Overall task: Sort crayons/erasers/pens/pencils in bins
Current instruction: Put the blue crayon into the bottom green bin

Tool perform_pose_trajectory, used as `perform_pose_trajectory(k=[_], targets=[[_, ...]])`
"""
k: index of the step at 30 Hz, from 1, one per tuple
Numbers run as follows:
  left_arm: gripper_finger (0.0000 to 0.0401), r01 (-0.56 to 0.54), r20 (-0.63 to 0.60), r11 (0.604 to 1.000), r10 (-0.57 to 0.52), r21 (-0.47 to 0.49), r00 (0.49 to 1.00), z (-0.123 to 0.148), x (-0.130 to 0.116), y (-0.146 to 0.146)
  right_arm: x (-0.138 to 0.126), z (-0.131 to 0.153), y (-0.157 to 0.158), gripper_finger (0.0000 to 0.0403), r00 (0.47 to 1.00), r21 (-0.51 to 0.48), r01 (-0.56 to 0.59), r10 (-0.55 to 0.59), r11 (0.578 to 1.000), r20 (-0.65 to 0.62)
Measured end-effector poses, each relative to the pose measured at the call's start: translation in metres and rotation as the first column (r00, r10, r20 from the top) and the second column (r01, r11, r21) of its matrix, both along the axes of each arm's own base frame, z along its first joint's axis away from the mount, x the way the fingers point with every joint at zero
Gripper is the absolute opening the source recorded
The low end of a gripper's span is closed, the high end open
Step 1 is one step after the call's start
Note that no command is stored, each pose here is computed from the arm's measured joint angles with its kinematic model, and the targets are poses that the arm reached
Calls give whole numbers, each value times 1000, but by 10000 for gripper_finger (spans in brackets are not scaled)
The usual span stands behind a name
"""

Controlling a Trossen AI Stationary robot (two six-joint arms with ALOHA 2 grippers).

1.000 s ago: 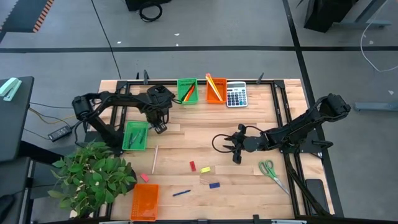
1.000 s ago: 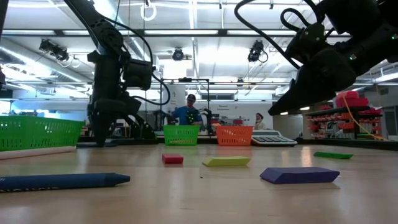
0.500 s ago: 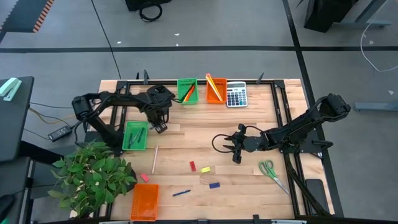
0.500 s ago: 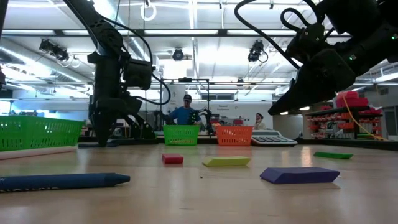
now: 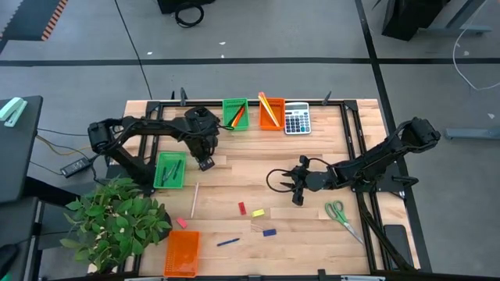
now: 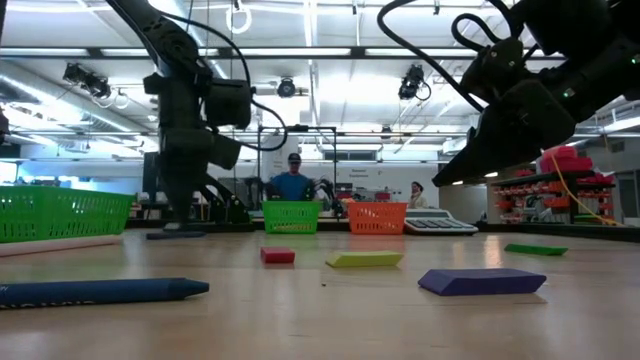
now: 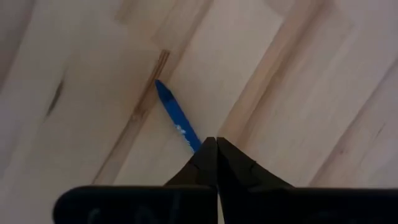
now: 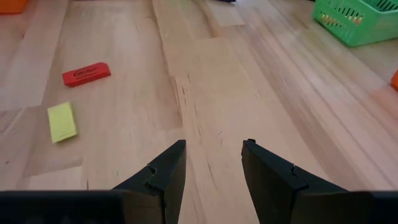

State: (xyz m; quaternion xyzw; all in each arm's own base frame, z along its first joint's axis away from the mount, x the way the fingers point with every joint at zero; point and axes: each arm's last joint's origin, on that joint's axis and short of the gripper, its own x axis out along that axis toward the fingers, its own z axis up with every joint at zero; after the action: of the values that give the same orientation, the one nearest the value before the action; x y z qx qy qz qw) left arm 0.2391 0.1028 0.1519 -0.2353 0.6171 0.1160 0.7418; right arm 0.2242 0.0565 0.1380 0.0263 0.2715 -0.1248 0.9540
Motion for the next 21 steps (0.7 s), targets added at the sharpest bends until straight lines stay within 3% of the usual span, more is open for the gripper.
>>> perform_pose_trajectory(k=[11, 21], targets=[[24, -16, -17, 1000, 16, 9, 1000, 2, 1, -6, 0, -1, 0, 162, 1000, 5, 5, -4, 1000, -6], [58, -166, -65, 980, 174, 106, 983, -1, 1, -10, 0, -1, 0, 162, 1000, 5, 5, -5, 1000, -6]])
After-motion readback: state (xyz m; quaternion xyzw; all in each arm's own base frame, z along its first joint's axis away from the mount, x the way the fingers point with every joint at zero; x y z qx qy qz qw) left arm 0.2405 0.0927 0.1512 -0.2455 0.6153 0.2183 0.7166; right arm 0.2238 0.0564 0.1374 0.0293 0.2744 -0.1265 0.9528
